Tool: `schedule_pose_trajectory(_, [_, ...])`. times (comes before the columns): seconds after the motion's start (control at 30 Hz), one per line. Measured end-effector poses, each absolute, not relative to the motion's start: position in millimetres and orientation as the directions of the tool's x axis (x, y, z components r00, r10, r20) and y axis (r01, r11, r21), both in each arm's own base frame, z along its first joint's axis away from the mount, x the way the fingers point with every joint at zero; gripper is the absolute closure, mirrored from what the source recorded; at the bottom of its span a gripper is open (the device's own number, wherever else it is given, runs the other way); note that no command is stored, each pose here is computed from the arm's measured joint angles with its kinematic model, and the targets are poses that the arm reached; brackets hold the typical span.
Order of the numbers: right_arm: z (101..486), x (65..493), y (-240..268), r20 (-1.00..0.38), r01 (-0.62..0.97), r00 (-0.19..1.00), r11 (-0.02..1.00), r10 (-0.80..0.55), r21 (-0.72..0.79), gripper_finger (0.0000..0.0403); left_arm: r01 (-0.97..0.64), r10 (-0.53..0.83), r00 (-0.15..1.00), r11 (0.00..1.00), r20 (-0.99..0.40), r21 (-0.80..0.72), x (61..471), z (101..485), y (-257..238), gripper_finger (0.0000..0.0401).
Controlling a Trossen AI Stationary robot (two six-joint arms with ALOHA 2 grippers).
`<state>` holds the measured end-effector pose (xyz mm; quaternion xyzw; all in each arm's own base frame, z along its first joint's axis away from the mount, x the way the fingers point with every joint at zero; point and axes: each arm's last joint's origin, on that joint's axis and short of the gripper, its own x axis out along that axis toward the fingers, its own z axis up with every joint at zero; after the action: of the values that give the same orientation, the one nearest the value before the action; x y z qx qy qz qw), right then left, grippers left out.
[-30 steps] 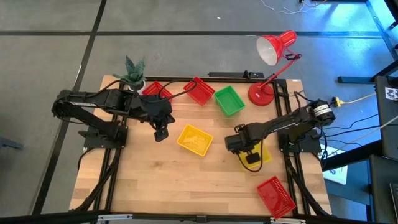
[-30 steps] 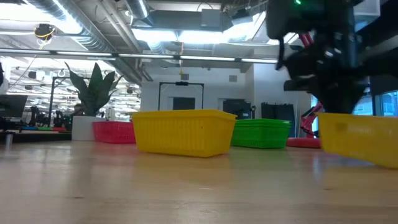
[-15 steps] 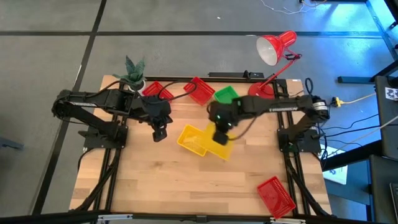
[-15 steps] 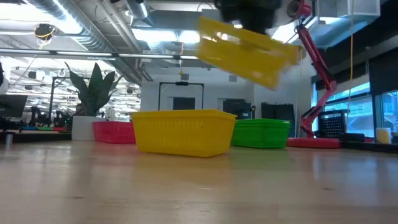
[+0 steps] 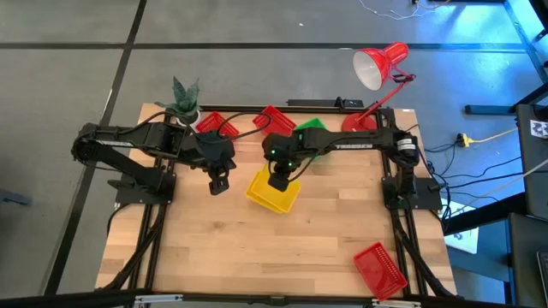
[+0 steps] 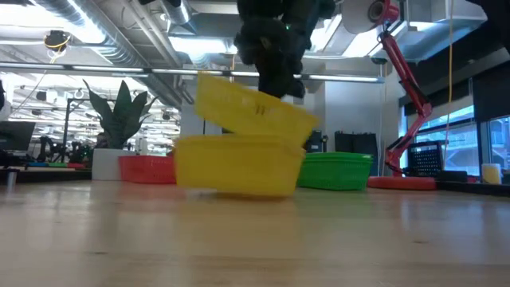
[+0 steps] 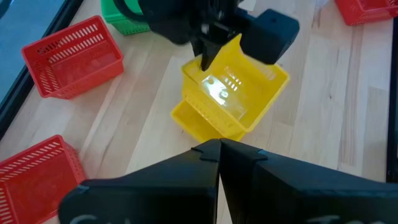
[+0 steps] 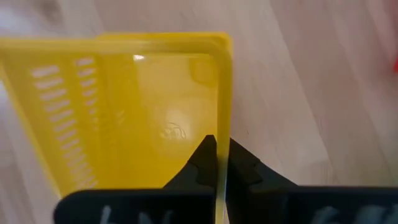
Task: Stack baskets by color
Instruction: Stack the right yellow bin on the left yellow bin, then stack the top left red bin on the top right red bin
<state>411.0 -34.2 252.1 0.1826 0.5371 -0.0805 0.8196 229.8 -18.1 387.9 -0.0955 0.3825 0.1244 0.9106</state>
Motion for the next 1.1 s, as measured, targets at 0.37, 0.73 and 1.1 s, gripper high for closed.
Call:
schedule_pose_trajectory(0.37, [247,403,-32,-0.959,0.346,0.275,0.922,0.076,0.172,0.0400,-0.284,0.154,0.676,0.957,-0.721,-0.063,230,388,-18,0.0401])
schedule_pose_trajectory(0.73, [247,398,-30,-0.961,0.264,0.228,0.940,0.157,0.217,0.0391,-0.282,0.154,0.676,0.957,-0.721,-0.060,230,388,-18,0.0401])
schedule_pose_trajectory(1.1, [247,398,-30,-0.958,0.229,0.232,0.947,0.170,0.224,0.0351,-0.282,0.153,0.676,0.958,-0.721,-0.061,230,388,-18,0.0401])
